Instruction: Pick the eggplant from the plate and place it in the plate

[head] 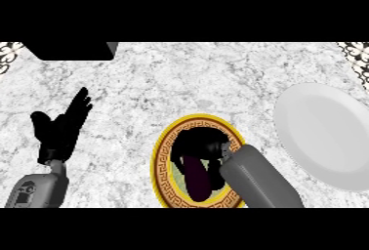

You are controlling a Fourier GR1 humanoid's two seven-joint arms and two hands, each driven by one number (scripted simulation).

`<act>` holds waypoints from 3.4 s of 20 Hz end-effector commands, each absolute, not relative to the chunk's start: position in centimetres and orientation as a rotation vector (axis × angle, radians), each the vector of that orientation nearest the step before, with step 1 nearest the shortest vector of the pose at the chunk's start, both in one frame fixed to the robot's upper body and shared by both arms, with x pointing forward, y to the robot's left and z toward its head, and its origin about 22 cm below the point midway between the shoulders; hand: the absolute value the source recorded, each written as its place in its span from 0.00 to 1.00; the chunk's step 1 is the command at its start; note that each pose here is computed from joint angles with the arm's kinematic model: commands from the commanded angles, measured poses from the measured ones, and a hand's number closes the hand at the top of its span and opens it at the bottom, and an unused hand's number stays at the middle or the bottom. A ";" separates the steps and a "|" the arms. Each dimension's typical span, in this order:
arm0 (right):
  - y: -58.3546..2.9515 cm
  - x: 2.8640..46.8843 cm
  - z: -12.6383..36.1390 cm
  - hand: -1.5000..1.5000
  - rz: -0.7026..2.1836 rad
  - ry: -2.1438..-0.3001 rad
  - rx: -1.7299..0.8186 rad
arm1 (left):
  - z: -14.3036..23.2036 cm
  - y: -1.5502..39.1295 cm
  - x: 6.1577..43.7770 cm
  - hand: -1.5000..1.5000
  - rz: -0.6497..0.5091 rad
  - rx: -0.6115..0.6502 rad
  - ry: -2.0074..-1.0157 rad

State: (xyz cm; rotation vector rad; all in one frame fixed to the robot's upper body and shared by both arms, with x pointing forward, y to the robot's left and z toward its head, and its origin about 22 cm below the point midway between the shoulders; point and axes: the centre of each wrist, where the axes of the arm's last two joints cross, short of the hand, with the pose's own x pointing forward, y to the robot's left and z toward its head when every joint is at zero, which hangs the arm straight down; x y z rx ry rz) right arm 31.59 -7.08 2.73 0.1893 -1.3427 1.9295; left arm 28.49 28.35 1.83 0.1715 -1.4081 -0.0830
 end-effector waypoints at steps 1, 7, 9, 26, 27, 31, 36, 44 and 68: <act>-8.0 32.4 2.5 1.00 1.723 -1.386 -0.008 | 1.8 28.1 28.2 0.50 -0.089 0.189 -1.406; -13.6 34.8 3.5 1.00 1.083 -1.224 -0.662 | 1.8 30.1 27.6 0.50 -0.054 0.228 -1.403; -13.4 35.6 5.9 1.00 0.929 -1.263 -0.844 | 2.4 29.7 28.0 0.50 -0.067 0.208 -1.400; -15.1 31.1 13.3 1.00 0.127 -1.261 -1.444 | 1.6 27.6 28.0 0.50 -0.082 0.180 -1.396; -16.3 31.7 12.8 1.00 0.097 -1.253 -1.448 | 2.8 28.7 27.3 0.50 -0.091 0.169 -1.403; -20.4 31.9 11.0 1.00 0.060 -1.178 -1.505 | 2.5 28.4 27.2 0.50 -0.085 0.176 -1.423; -27.5 30.7 11.9 1.00 0.061 -1.151 -1.486 | 1.7 28.5 27.5 0.50 -0.068 0.185 -1.406; -32.5 29.1 6.4 1.00 0.201 -1.008 -1.353 | 1.9 29.2 27.6 0.50 -0.085 0.186 -1.391; -31.8 27.1 12.6 0.00 -0.278 -1.585 -0.804 | 1.8 29.5 27.9 0.50 -0.073 0.178 -1.411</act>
